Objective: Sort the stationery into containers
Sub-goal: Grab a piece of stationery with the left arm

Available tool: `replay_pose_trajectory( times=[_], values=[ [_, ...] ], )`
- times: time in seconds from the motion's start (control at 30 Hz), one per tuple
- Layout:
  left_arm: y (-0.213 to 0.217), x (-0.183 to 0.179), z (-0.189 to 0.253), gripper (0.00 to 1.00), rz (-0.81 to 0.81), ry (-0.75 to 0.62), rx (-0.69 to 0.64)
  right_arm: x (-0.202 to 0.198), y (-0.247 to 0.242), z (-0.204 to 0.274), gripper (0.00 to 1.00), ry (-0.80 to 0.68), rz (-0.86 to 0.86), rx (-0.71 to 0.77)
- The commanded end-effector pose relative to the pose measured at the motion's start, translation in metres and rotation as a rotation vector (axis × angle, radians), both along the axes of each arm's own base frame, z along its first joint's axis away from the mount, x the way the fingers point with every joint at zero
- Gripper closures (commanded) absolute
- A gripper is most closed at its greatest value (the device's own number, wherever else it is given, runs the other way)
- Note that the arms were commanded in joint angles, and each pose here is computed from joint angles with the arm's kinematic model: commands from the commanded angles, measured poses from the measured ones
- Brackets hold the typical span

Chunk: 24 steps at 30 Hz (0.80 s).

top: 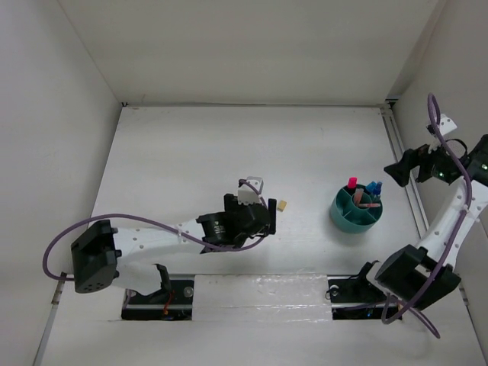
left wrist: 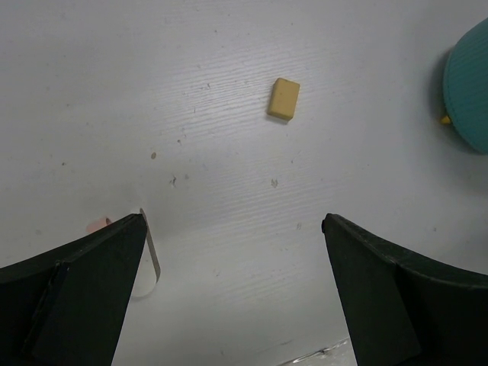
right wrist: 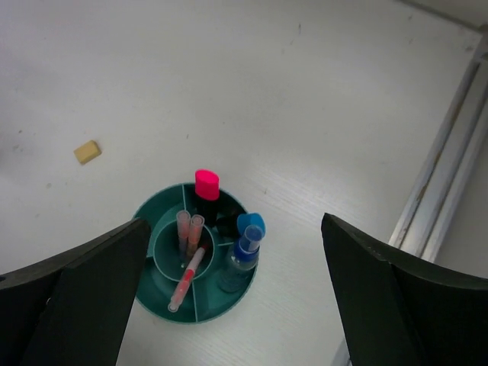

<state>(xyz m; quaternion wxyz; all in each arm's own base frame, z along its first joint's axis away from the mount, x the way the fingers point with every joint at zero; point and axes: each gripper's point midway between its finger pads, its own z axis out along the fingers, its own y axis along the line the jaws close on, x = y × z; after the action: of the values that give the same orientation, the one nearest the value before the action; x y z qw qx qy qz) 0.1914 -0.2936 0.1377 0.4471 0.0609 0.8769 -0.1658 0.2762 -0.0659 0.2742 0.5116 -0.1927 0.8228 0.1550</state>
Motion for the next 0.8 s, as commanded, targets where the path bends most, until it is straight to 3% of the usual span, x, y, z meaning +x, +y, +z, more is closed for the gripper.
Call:
replay_pose_trajectory(
  times=[0.0,0.17,0.27,0.43,0.6,0.77],
  values=[
    [-0.014,0.006,-0.002,0.0,-0.032,0.006,0.001,-0.007,0.019,0.06,0.0,-0.14,0.051,-0.037],
    [-0.04,0.015,0.001,0.04,-0.095,-0.009,0.073,0.001,0.039,0.118,0.0,-0.212,0.004,-0.007],
    [-0.047,0.023,-0.018,0.08,-0.094,0.003,0.192,0.019,0.068,0.134,0.0,-0.205,0.053,-0.037],
    [-0.072,0.047,-0.043,0.11,-0.106,0.042,0.287,0.028,0.099,0.121,0.0,-0.181,0.182,0.047],
    [-0.08,0.063,-0.056,0.12,-0.124,0.091,0.261,0.027,0.099,0.083,0.0,-0.174,0.176,0.034],
    [-0.096,0.083,-0.057,0.18,-0.15,0.071,0.277,0.025,0.107,0.08,0.0,-0.212,0.2,-0.012]
  ],
)
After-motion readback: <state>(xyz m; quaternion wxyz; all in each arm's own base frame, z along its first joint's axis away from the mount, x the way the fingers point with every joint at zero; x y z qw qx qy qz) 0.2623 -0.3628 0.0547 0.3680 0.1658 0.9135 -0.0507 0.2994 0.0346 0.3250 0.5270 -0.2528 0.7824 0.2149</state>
